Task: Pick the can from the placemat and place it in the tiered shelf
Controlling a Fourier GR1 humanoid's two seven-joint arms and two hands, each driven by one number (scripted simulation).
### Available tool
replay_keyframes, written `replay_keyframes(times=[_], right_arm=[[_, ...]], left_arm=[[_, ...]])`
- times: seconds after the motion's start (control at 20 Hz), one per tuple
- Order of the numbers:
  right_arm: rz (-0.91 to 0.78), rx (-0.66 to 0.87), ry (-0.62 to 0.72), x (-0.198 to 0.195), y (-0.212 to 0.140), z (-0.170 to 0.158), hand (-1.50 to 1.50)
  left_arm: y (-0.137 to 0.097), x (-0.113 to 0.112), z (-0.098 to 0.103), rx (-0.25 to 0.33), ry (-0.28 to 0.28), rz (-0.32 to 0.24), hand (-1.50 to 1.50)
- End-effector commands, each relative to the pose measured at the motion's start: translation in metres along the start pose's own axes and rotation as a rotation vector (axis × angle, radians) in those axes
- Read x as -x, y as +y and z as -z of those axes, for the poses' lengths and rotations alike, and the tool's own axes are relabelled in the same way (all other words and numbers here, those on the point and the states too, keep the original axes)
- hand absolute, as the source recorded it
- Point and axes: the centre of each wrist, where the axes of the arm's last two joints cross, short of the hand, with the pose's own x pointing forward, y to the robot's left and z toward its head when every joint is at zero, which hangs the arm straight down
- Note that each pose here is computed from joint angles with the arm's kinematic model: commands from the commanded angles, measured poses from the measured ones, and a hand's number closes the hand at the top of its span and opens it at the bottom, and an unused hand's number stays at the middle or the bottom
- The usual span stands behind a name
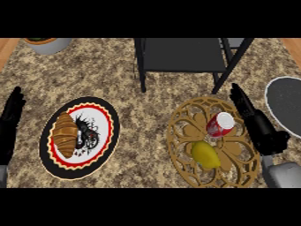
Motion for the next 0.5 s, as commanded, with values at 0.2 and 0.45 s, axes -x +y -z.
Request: replay_keyframes(times=[0.2,0.45], right_arm=[[-0.238,0.629,-0.043,-0.033,-0.101,-0.035,1.5],[-0.204,0.965,0.418,0.021,-0.113,-0.104,1.5]], left_arm=[[-0.016,0.047,-0.033,0.04,0.361,-0.199,0.0],[-0.035,0.051,-0.038,0.122,0.464,-0.314,0.0]])
